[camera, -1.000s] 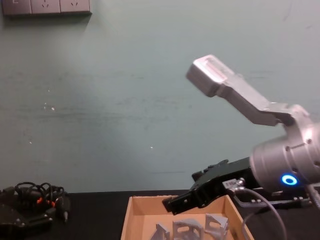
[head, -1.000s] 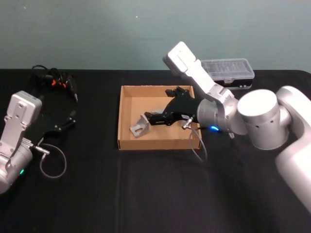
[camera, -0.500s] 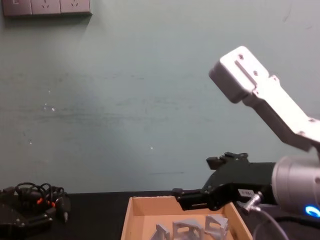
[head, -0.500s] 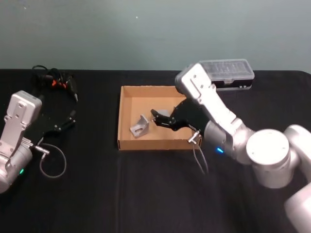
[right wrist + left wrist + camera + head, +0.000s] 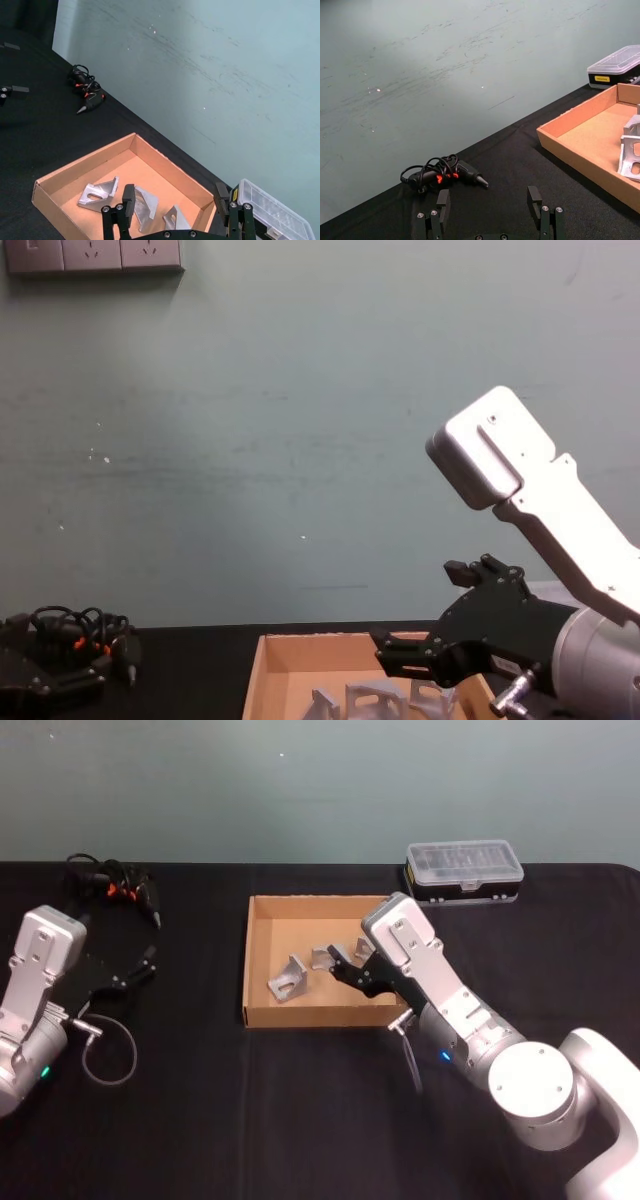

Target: Use one hand to pick up the angle iron from the table and place it into the box.

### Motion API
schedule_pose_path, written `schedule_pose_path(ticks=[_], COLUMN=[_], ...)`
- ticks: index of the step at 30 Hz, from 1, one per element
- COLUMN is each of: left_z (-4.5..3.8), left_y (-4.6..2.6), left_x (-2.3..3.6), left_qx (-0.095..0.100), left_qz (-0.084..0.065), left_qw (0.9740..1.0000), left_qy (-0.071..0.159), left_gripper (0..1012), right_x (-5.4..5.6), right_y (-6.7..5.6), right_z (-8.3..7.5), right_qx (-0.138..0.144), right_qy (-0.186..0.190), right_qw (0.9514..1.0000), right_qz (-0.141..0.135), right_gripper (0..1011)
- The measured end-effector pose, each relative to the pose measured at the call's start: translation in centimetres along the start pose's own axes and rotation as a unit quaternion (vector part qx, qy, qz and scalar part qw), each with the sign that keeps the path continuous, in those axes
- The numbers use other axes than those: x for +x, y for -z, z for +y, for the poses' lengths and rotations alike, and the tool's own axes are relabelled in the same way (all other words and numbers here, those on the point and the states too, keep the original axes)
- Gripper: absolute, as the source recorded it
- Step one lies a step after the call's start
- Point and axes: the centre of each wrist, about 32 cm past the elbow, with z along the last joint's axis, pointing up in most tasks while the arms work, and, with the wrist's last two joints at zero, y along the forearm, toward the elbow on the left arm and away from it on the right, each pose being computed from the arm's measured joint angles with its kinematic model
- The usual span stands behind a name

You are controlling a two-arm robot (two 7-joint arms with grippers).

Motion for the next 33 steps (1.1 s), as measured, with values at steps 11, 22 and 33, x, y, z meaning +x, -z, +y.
schedule_pose_path(ticks=[11,22,33], left_z=[0.00,0.00,0.00], left_y=[0.00,0.00,0.00], left_x=[0.00,0.00,0.00], left_qx=[0.000,0.000,0.000], left_qz=[0.000,0.000,0.000], left_qw=[1.0000,1.0000,1.0000], left_qy=[0.000,0.000,0.000], left_gripper=[1012,1011,1011], right_x=[0.05,0.01,-0.01], right_y=[0.18,0.18,0.17], right_z=[0.11,0.07,0.06], right_qx=[-0.003,-0.002,-0.001], right_qy=[-0.003,-0.003,-0.002], right_qw=[1.0000,1.0000,1.0000], right_qz=[0.004,0.004,0.003], right_gripper=[1002,1002,1002])
